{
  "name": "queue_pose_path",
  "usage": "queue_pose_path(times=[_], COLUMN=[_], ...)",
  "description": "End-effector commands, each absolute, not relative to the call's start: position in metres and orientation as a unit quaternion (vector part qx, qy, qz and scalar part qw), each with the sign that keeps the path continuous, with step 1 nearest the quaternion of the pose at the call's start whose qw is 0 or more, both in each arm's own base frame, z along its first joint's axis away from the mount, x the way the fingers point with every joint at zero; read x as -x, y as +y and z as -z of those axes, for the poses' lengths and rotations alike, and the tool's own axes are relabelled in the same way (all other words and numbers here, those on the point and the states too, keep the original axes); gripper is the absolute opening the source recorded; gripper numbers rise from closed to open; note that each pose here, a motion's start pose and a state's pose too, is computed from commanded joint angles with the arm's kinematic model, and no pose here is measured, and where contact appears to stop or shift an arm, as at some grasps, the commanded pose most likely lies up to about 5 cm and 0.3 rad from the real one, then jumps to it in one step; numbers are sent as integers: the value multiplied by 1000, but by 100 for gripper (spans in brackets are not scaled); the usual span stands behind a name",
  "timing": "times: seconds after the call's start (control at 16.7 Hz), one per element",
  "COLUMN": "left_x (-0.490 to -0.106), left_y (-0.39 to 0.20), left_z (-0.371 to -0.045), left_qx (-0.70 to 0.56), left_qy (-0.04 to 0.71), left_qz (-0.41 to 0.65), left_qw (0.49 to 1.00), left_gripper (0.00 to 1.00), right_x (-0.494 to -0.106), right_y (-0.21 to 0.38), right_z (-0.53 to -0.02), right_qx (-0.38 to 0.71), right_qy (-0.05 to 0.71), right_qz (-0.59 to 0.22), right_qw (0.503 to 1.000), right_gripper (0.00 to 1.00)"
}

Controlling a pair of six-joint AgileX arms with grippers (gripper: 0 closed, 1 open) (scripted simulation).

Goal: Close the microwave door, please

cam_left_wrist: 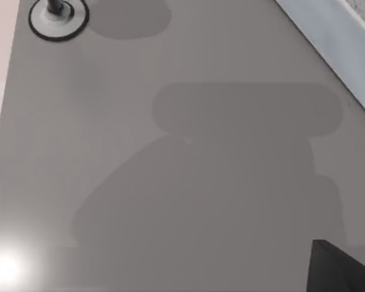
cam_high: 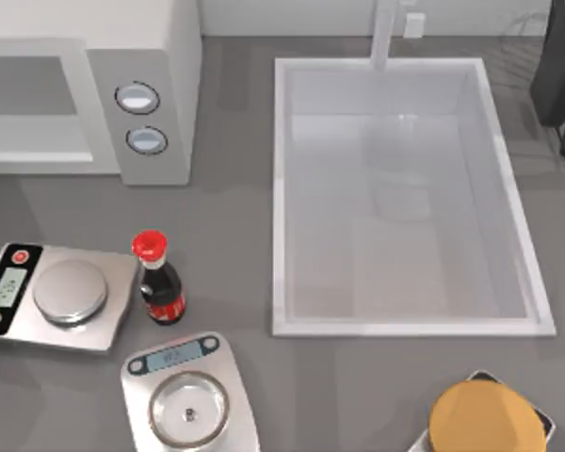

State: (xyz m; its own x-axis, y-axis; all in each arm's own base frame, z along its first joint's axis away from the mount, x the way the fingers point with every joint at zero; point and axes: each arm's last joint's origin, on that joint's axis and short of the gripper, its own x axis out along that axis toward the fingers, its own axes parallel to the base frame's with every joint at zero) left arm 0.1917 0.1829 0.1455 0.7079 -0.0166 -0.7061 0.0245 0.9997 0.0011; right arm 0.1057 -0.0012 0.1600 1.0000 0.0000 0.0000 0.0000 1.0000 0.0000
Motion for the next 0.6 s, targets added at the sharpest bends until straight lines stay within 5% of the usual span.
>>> queue_pose_path(times=[0.6], left_x=[-196], left_y=[119], left_z=[-148], left_qx=[-5], left_qy=[386], left_qz=[16], left_qw=[922], left_gripper=[0], right_x=[-106], right_y=[-1], right_z=[-160], right_qx=[0], right_qy=[0], right_qz=[0], right_qw=[1000], right_gripper=[100])
